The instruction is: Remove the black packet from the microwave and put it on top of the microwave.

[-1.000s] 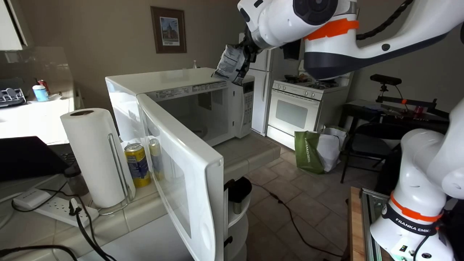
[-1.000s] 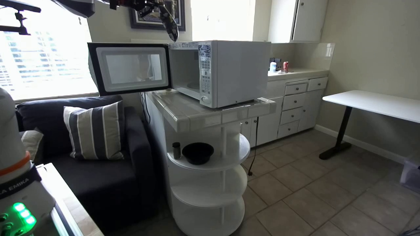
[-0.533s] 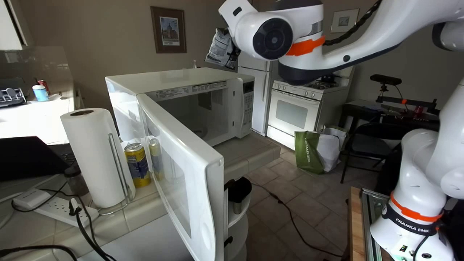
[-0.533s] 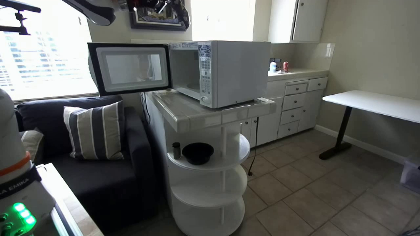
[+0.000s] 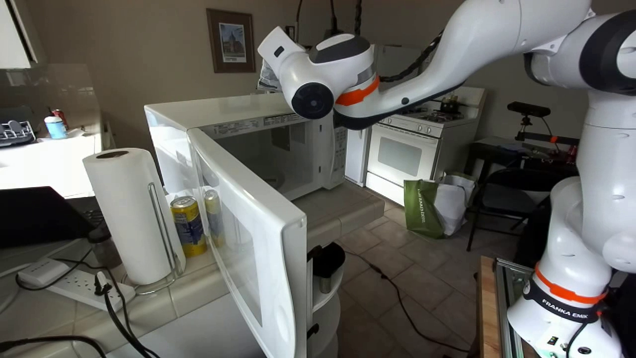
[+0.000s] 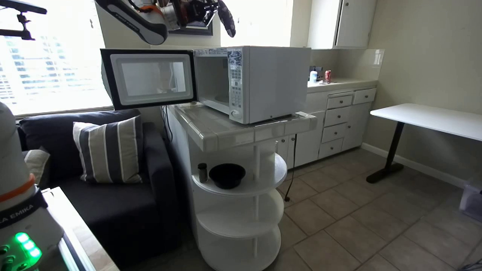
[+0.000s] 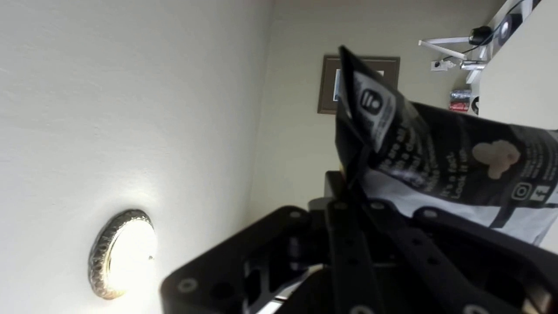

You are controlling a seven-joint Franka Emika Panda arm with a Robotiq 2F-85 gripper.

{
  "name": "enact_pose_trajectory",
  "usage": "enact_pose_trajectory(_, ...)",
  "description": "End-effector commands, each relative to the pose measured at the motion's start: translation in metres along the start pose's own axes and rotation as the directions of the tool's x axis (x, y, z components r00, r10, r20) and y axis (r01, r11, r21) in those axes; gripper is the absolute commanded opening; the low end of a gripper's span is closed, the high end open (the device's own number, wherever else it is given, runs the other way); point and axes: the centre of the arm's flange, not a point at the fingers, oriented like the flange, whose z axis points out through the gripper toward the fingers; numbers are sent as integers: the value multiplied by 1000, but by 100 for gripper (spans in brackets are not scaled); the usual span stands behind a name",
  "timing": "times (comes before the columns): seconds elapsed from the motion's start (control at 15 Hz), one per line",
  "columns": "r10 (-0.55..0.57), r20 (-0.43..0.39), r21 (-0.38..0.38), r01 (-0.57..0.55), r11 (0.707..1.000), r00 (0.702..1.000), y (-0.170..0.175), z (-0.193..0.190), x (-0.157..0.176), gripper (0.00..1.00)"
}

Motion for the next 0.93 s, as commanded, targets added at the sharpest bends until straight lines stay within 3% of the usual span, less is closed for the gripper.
enact_pose_trajectory(0.0,-3,-29,-13,3,1000,1000,-15,33,31,0)
enact_pose_trajectory(0.67,21,-99,88,-12,996,995,-34,65,47,0)
enact_pose_trajectory(0.87,28,-130,154,-8,988,991,-35,64,50,0)
